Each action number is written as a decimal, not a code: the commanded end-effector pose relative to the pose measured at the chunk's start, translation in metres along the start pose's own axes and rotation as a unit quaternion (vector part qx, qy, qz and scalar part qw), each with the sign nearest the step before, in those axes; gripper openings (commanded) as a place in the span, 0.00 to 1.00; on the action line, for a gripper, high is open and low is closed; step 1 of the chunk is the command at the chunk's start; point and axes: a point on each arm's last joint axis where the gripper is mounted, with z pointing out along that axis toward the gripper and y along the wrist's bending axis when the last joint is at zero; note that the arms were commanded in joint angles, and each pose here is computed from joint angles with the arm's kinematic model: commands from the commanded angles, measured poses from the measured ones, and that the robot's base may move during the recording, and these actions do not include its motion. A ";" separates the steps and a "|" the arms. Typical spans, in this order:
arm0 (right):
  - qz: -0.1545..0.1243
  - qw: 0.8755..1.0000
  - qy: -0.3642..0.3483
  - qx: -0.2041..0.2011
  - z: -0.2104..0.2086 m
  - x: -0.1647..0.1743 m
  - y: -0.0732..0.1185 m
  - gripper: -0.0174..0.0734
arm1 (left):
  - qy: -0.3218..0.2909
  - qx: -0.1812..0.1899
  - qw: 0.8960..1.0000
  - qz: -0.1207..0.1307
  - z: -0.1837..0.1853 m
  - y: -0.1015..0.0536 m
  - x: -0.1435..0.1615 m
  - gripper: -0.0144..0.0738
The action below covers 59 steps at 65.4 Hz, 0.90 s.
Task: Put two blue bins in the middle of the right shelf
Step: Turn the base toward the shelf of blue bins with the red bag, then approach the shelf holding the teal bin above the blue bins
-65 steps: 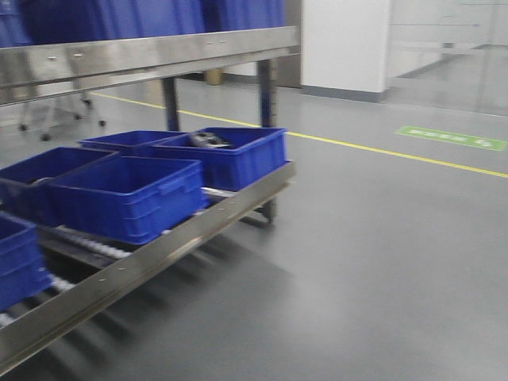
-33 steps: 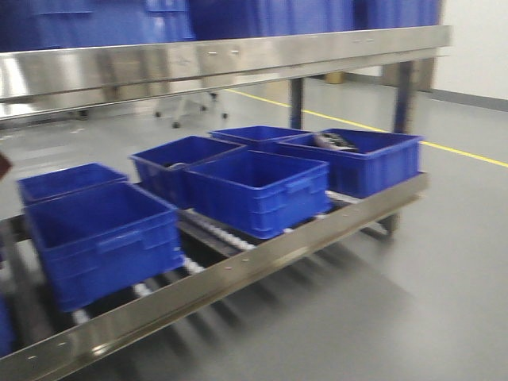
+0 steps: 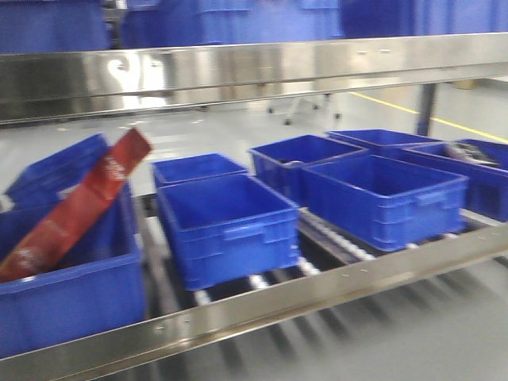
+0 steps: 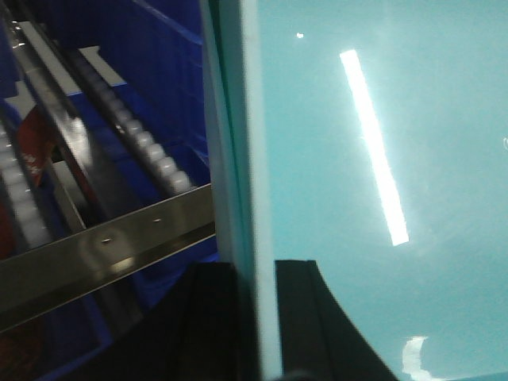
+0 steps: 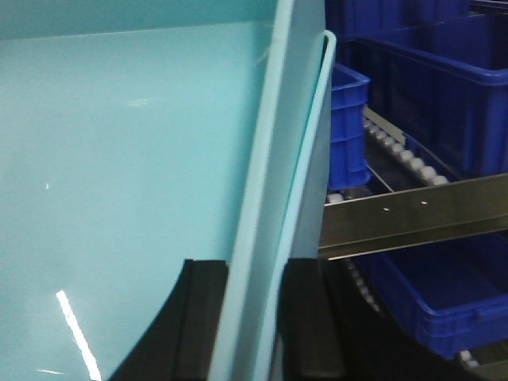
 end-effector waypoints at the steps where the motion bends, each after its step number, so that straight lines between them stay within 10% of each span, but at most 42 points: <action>1: 0.012 0.998 -0.067 -0.011 -0.013 -0.018 0.003 0.02 | -0.062 0.025 0.998 -0.005 -0.015 -0.004 -0.015 0.04; 59: 0.012 0.998 -0.067 -0.011 -0.013 -0.018 0.003 0.02 | -0.062 0.025 0.998 -0.005 -0.015 -0.004 -0.015 0.04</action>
